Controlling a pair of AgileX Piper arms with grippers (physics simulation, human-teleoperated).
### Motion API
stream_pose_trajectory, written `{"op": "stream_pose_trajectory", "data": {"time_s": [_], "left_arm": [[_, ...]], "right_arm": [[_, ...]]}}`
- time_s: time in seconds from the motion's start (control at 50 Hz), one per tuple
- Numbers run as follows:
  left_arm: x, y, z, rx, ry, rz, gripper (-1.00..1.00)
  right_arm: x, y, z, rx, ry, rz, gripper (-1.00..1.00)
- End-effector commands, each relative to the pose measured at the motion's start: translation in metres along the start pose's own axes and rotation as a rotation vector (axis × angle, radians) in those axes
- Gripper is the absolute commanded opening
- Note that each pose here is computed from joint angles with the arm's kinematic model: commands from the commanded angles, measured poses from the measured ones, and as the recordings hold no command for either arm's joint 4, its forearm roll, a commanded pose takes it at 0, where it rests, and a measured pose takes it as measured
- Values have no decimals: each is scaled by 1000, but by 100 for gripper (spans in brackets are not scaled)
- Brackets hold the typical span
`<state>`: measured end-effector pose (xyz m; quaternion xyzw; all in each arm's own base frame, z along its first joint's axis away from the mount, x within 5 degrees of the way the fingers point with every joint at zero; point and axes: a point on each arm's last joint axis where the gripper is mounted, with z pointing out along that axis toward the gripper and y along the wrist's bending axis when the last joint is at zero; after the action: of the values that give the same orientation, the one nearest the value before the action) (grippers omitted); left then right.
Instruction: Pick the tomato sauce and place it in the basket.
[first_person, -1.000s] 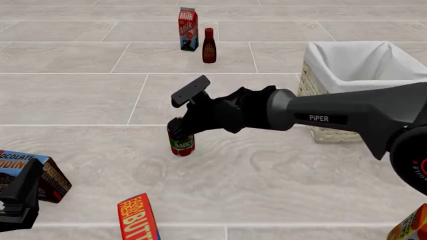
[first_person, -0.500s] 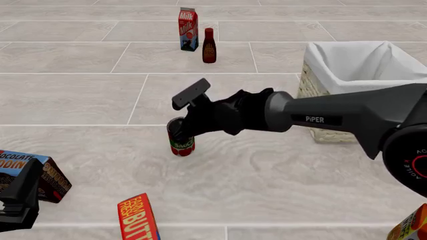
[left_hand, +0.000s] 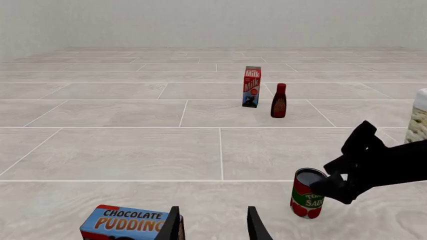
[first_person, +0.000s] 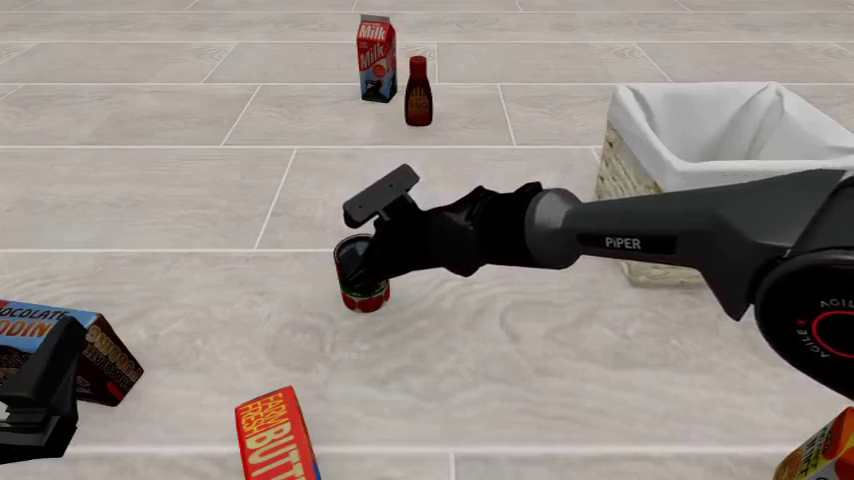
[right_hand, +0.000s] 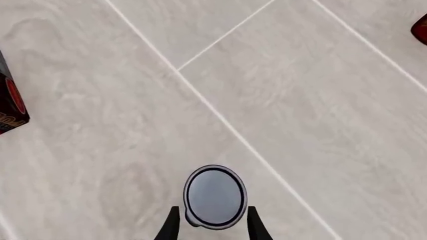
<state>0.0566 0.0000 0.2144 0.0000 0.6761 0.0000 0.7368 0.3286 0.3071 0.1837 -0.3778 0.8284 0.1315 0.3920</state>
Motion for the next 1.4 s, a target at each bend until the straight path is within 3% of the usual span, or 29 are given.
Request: {"op": "stream_pose_trajectory", "data": {"time_s": [0.02,1.4], "left_arm": [[0,0,0,0,0,0,100],[0,0,0,0,0,0,100]], "right_arm": [[1,0,2,0,5,2,100],[11,0,12,0,20,13,100]]}}
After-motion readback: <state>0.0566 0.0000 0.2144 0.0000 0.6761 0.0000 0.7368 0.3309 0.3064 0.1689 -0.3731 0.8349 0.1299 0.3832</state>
